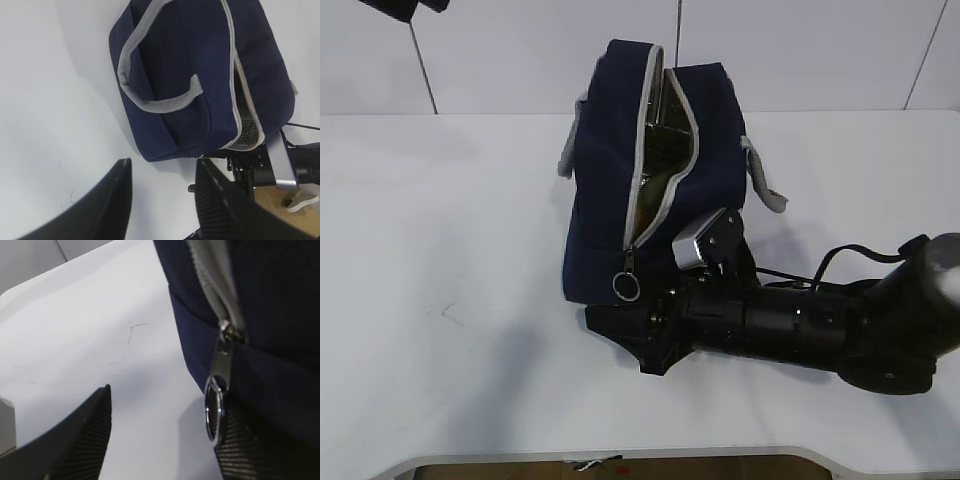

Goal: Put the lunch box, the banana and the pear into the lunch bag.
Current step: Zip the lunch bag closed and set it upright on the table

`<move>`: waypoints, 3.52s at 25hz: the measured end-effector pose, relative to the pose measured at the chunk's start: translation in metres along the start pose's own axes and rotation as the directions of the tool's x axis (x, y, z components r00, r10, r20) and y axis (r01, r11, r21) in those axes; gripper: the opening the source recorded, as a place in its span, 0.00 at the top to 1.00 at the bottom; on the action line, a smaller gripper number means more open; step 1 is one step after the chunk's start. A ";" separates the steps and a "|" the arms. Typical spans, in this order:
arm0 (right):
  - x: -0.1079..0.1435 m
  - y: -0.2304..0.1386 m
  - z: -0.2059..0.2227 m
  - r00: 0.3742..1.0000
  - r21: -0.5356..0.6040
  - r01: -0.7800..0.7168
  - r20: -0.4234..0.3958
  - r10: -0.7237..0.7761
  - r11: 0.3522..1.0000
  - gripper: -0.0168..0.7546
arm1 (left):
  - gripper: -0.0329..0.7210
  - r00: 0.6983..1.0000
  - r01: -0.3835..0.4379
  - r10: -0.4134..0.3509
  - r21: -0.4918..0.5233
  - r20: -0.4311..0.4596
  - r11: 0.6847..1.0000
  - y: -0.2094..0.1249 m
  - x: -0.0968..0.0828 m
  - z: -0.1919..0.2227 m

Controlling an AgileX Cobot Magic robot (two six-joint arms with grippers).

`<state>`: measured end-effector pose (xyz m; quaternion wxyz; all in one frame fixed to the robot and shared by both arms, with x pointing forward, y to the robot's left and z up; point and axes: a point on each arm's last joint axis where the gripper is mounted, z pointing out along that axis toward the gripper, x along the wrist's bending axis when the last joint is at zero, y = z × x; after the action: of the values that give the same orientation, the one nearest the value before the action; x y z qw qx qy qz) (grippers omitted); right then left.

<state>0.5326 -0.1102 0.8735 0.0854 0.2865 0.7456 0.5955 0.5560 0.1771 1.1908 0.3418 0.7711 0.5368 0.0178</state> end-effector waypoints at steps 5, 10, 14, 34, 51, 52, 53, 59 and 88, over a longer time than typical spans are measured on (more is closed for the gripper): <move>0.000 0.000 0.000 1.000 0.000 0.000 0.000 0.000 1.000 0.34 | 0.54 1.000 0.000 0.000 0.000 0.000 1.000 0.000 0.000 0.000; 0.000 -0.001 -0.001 1.000 0.003 -0.002 0.000 0.002 1.000 0.40 | 0.54 1.000 0.000 0.000 0.000 0.000 1.000 0.000 0.000 0.000; 0.002 -0.005 -0.003 1.000 0.019 -0.012 0.001 0.012 1.000 0.47 | 0.54 1.000 0.000 0.000 0.000 0.000 1.000 0.000 0.000 0.000; -0.007 -0.002 -0.003 0.993 -0.030 -0.073 0.094 0.076 0.997 0.57 | 0.54 1.000 0.004 -0.004 0.000 0.000 1.000 0.000 0.000 0.000; -0.008 -0.001 -0.004 0.981 -0.049 -0.155 0.107 0.160 0.987 0.96 | 0.54 1.000 0.006 -0.006 0.000 0.000 1.000 0.000 0.000 0.000; -0.008 -0.001 -0.003 0.980 -0.049 -0.165 0.104 0.169 0.985 0.96 | 0.54 1.000 0.006 -0.006 0.000 0.000 1.000 0.000 0.000 0.000; -0.008 -0.001 -0.004 0.979 -0.048 -0.169 0.104 0.173 0.984 0.96 | 0.54 1.000 0.006 -0.006 0.000 0.000 1.000 0.000 0.000 0.000; -0.002 0.021 -0.014 0.982 0.010 -0.132 0.139 0.129 0.991 0.96 | 0.54 1.000 0.006 -0.006 0.000 0.000 1.000 0.000 0.000 0.000; 0.023 0.182 -0.054 0.984 0.057 0.030 0.175 -0.039 0.998 0.96 | 0.54 0.996 -0.016 0.021 0.055 -0.086 0.998 -0.008 0.012 0.010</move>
<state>0.5473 -0.1201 1.0636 0.1535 0.3272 0.7560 0.5457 0.5581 0.1836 1.1745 0.2969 0.7835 0.5444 0.0397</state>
